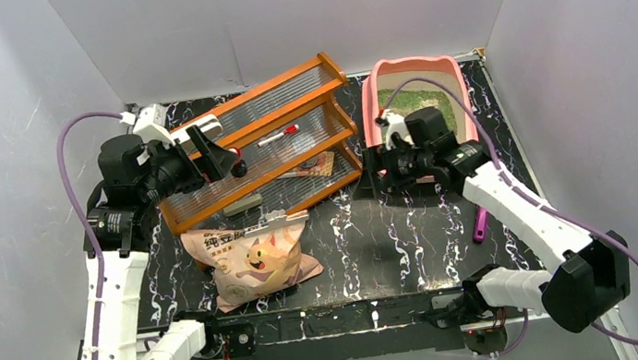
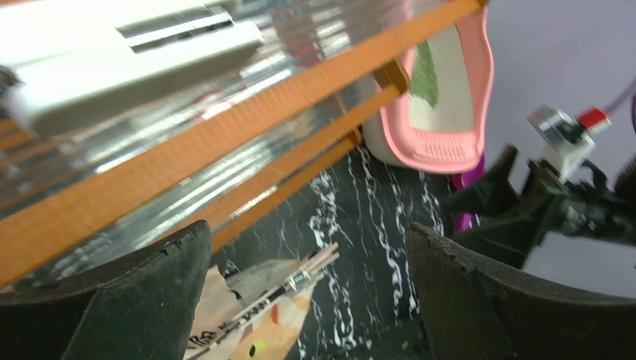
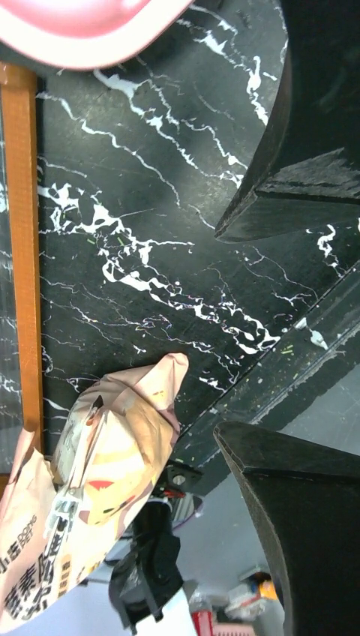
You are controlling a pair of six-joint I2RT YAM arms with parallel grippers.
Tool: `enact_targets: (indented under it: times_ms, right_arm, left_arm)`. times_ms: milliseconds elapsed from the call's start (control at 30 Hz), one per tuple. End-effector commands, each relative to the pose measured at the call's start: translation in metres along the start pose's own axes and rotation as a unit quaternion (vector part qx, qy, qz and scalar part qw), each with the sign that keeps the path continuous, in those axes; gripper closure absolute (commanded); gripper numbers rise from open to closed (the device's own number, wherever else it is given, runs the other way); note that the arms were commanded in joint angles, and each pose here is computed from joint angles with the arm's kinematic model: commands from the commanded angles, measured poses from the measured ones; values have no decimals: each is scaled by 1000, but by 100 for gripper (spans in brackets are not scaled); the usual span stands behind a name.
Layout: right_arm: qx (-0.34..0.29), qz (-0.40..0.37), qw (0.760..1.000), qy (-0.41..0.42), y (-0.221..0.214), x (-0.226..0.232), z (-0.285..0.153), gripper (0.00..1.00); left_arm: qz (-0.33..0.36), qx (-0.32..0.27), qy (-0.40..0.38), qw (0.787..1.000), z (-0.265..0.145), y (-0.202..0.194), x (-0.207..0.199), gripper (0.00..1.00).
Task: Fill the litter box with clean litter
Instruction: Move the distractor to the center of the board.
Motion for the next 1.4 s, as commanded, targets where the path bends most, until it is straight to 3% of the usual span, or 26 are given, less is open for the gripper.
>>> enact_targets:
  times_ms: [0, 100, 233, 467, 733, 1000, 1367]
  right_arm:
    - [-26, -60, 998, -19, 12, 6, 23, 5]
    - [-18, -74, 997, -18, 15, 16, 39, 6]
    - [-27, -115, 991, -55, 9, 22, 72, 8]
    - [-118, -158, 975, -105, -2, 11, 126, 10]
    - [-103, -171, 963, -181, -14, -21, 164, 6]
    - [-39, -193, 967, -162, -31, -28, 206, 2]
    - [-40, -161, 978, -128, -12, -17, 251, 2]
  left_arm:
    - [1, 109, -48, 993, -10, -33, -9, 2]
    - [-6, 155, -37, 987, -10, -50, 0, 2]
    - [-4, 164, -41, 986, -19, -61, 4, 2]
    - [-17, 161, -40, 986, -23, -66, 5, 2]
    - [-17, 117, -29, 993, -19, -54, 6, 2]
    - [-14, 121, -28, 992, -16, -55, 8, 2]
    - [-28, 138, -10, 990, -10, -63, 19, 2]
Point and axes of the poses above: each gripper's point midway between its finger pads, its own z axis out along the fingers, its own x axis along the line the jaws close on, y = z × x, the point moved 3 cm from there along -z, back along the fingers, and after that the axes turned 14 degrees about -z, right-handed, at the moved point
